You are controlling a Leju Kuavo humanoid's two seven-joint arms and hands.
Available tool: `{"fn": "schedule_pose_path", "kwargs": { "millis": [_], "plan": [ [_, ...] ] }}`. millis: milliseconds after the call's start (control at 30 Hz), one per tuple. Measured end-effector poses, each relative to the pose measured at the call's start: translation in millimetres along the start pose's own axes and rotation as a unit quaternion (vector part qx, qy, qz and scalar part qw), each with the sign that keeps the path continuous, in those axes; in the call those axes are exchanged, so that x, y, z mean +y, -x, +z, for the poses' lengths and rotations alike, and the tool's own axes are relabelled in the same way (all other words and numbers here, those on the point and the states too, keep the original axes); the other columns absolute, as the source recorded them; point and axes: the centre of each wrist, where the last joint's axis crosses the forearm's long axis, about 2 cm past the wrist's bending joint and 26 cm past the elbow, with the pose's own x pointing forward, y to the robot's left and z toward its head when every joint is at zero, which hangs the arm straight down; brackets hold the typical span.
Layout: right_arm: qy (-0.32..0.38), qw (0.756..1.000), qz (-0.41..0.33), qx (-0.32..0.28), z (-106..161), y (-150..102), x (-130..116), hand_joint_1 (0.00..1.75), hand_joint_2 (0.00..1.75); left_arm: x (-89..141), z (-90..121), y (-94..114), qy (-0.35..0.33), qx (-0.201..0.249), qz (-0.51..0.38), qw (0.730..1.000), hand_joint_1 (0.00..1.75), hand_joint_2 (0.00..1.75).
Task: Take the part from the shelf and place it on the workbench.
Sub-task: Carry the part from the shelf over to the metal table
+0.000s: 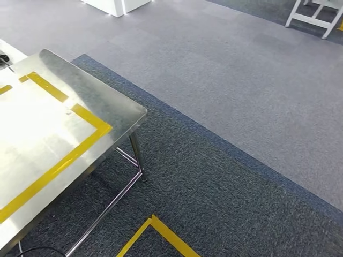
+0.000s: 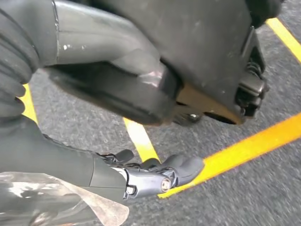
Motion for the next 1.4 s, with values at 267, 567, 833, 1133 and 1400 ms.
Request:
{"fn": "schedule_pose_path", "kwargs": {
  "millis": [267, 567, 833, 1133, 1400],
  "plan": [
    [0.004, 1.0, 0.002, -0.001, 0, 0, 0, 0.0, 1.75, 1, -1, 0, -0.006, 0.0, -0.002, 1.0, 1.75, 1.75],
    [0.033, 0.999, 0.003, -0.005, -2, -4, -6, 0.0, 1.75, 1, -3, 0, -0.007, -0.004, -0.003, 1.0, 1.75, 1.75],
    [0.049, 0.998, -0.003, -0.03, -18, -30, -55, 0.0, 1.75, -11, -7, -4, -0.008, -0.017, 0.015, 1.0, 1.75, 1.75],
    [0.063, 0.998, 0.001, -0.017, -15, -23, -64, 0.0, 1.75, -13, -6, -5, -0.007, -0.019, 0.018, 1.0, 1.75, 1.75],
    [0.065, 0.998, 0.001, -0.013, -15, -22, -65, 0.0, 1.75, -13, -7, -5, -0.005, -0.021, 0.019, 1.0, 1.75, 1.75]
  ]
}}
